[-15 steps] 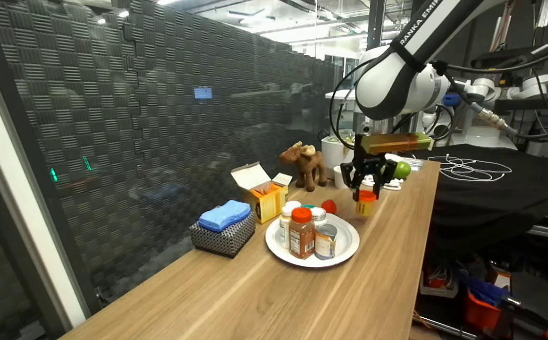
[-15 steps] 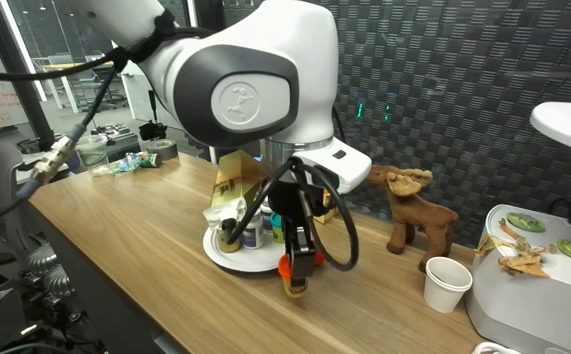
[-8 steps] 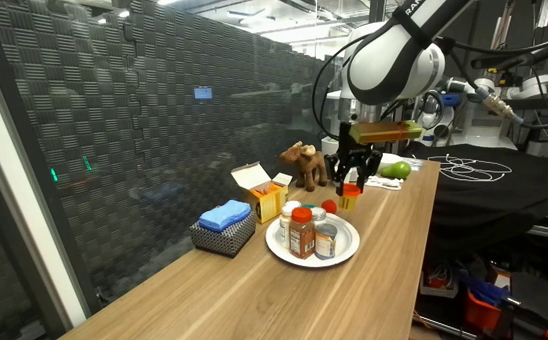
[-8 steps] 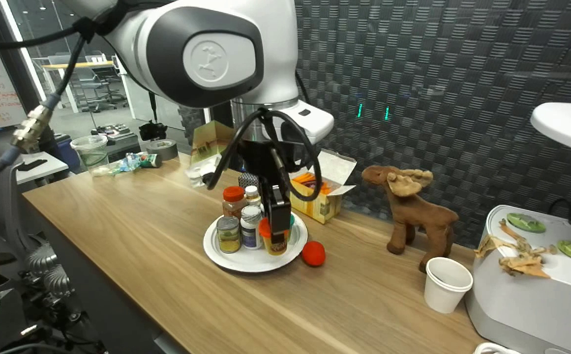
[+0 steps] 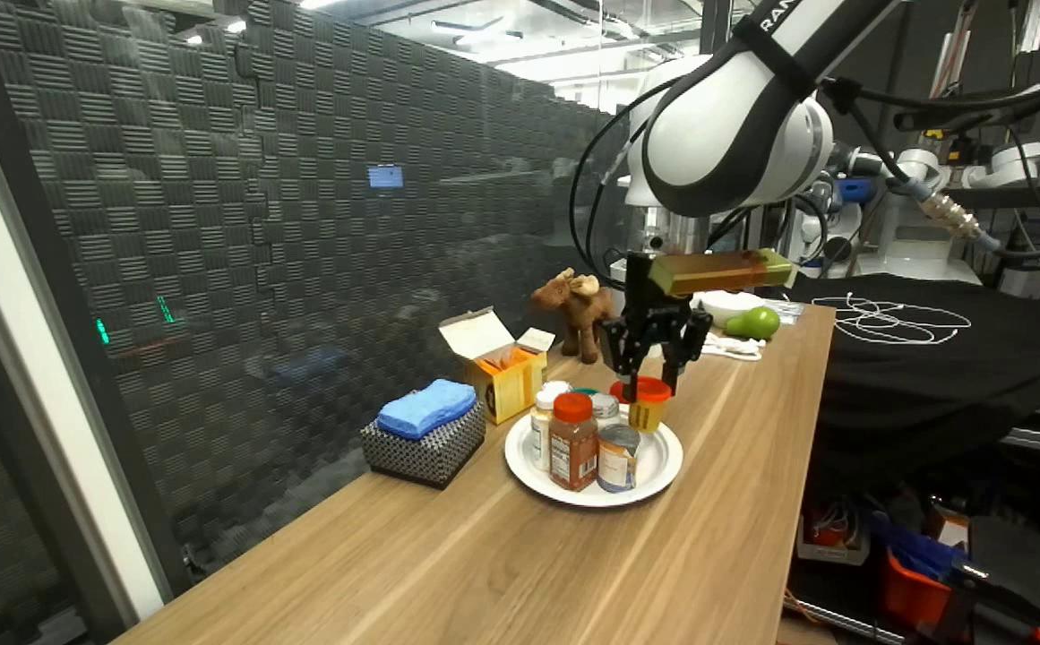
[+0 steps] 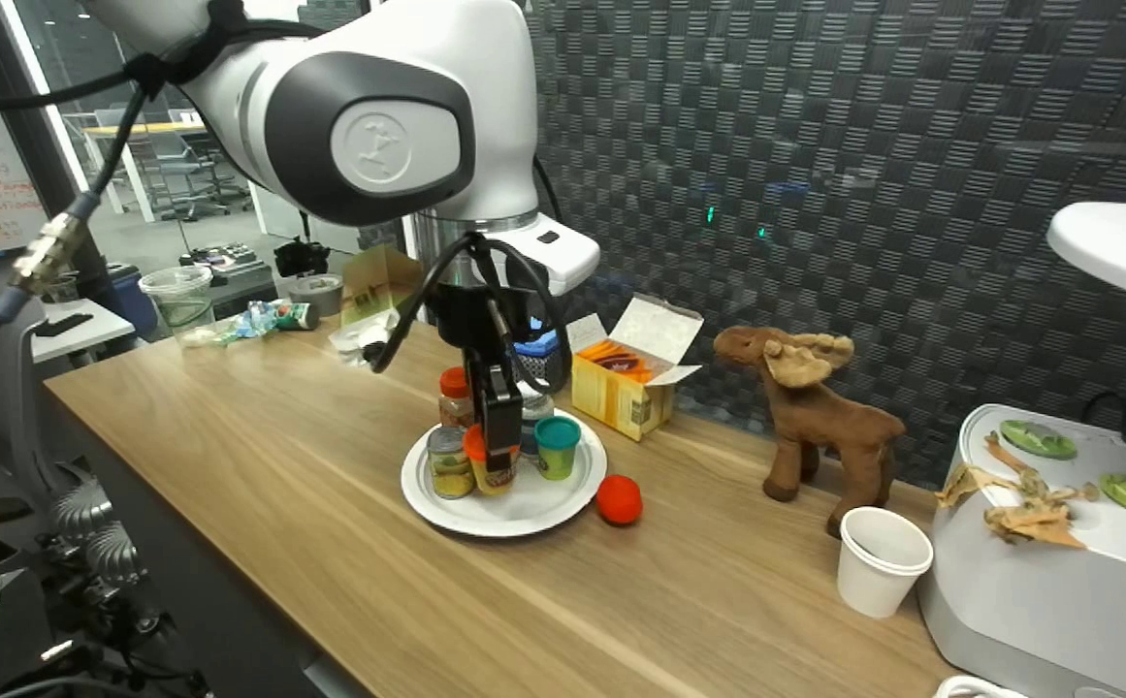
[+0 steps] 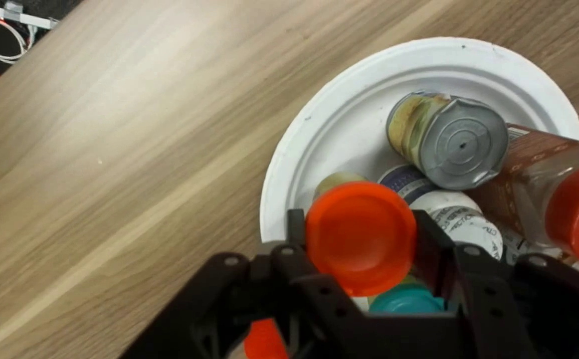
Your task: Pick up the bottles from the table and put them on the white plate.
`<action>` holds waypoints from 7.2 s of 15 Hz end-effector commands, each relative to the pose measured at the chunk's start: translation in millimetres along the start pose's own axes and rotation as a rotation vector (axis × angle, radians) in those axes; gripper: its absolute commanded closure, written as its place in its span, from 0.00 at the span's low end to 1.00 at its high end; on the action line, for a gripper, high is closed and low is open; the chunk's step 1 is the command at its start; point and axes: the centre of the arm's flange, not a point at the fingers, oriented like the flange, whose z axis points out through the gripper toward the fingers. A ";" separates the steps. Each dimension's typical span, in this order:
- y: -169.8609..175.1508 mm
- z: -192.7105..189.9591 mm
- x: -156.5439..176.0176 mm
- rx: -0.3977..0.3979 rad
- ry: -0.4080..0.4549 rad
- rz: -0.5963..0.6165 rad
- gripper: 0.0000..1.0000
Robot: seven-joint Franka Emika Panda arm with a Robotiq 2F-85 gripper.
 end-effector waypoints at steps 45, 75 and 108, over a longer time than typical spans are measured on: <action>23.8 18.4 -15.3 0.068 0.056 0.022 0.00; 58.9 63.8 111.9 0.054 0.074 0.339 0.00; 37.1 -1.3 54.1 0.138 0.084 0.368 0.75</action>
